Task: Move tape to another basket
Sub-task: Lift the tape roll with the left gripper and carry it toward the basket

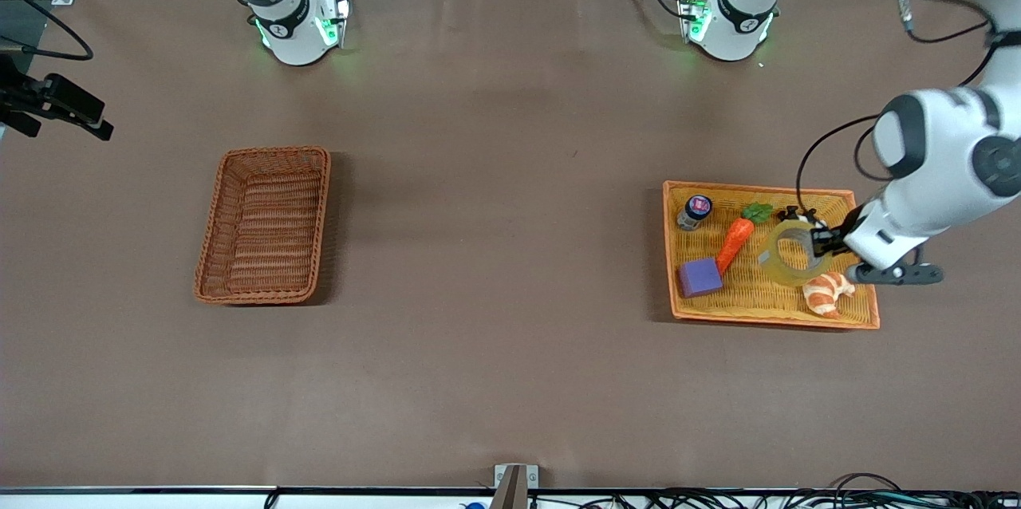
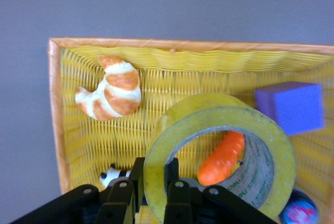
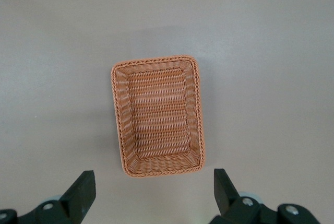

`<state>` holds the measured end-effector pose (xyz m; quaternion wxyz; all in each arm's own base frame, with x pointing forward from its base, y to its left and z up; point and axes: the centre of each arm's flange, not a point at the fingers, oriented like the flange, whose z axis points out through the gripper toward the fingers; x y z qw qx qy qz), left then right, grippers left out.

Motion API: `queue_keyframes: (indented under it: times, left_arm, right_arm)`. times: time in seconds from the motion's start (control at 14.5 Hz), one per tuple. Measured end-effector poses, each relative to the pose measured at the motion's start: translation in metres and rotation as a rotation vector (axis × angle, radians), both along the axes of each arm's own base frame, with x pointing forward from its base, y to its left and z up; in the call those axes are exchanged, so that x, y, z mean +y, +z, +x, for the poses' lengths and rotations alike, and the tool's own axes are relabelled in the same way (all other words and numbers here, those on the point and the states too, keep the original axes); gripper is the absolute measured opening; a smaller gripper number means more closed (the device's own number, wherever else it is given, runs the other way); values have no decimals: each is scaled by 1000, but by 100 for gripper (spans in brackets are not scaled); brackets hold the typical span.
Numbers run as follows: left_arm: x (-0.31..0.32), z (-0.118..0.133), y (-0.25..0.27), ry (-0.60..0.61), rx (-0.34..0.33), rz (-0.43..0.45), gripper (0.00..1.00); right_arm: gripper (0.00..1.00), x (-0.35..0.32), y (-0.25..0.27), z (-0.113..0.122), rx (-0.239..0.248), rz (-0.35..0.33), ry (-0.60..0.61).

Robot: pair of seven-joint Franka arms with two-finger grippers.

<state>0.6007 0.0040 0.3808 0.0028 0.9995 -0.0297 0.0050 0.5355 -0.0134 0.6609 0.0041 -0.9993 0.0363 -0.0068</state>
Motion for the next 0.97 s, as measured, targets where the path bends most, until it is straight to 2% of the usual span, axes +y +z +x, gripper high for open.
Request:
queue_keyframes:
  times: [0.21, 0.41, 0.76, 0.97]
  left_arm:
    - [-50, -13, 44, -24, -6, -15, 21]
    - [-136, -27, 52, -35, 19, -35, 21]
    - [-282, -69, 28, -48, 102, -103, 21]
    - [-369, -84, -6, -6, 169, -118, 21]
  right_arm:
    - [100, 0, 0, 0, 0, 0, 0]
    - [100, 0, 0, 0, 0, 0, 0]
    - [100, 0, 0, 0, 3, 0, -1]
    - [100, -1, -1, -1, 13, 0, -1]
